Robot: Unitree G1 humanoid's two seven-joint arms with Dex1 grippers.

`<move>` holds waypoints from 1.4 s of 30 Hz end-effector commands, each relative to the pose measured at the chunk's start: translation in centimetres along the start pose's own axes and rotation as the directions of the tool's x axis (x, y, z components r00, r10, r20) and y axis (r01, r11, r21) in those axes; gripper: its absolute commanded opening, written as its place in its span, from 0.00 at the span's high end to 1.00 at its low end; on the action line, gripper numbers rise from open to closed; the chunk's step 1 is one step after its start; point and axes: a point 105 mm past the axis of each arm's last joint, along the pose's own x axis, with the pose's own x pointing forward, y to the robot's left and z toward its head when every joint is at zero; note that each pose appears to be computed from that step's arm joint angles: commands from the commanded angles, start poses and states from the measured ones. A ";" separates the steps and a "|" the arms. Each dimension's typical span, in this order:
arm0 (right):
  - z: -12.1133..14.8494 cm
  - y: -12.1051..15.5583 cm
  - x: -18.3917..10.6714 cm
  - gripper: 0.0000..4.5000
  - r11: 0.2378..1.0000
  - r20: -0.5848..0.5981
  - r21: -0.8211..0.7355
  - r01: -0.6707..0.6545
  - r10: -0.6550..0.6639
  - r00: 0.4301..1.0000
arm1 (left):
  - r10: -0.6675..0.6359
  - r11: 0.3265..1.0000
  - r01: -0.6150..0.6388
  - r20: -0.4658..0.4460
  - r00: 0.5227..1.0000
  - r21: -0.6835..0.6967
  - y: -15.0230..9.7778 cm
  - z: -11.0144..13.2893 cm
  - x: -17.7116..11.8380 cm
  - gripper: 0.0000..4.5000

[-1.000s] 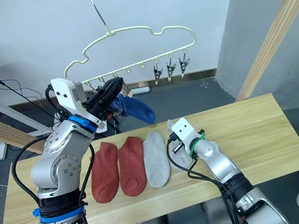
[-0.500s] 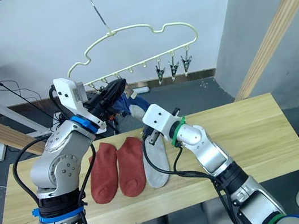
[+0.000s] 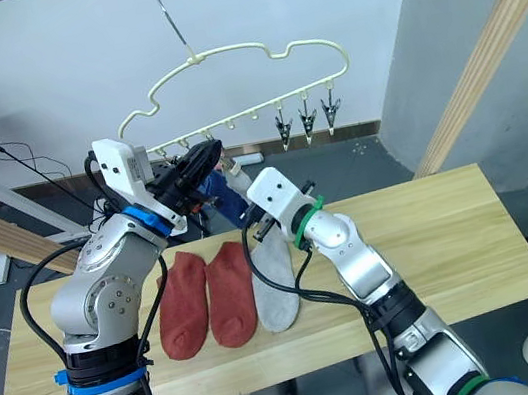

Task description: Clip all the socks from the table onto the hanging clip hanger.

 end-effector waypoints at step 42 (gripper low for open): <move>1.6 -0.7 -5.4 0.35 0.992 0.005 -0.101 -0.069 0.070 0.998 | -0.084 0.948 0.130 -0.166 0.982 0.291 0.2 -0.9 -6.2 0.73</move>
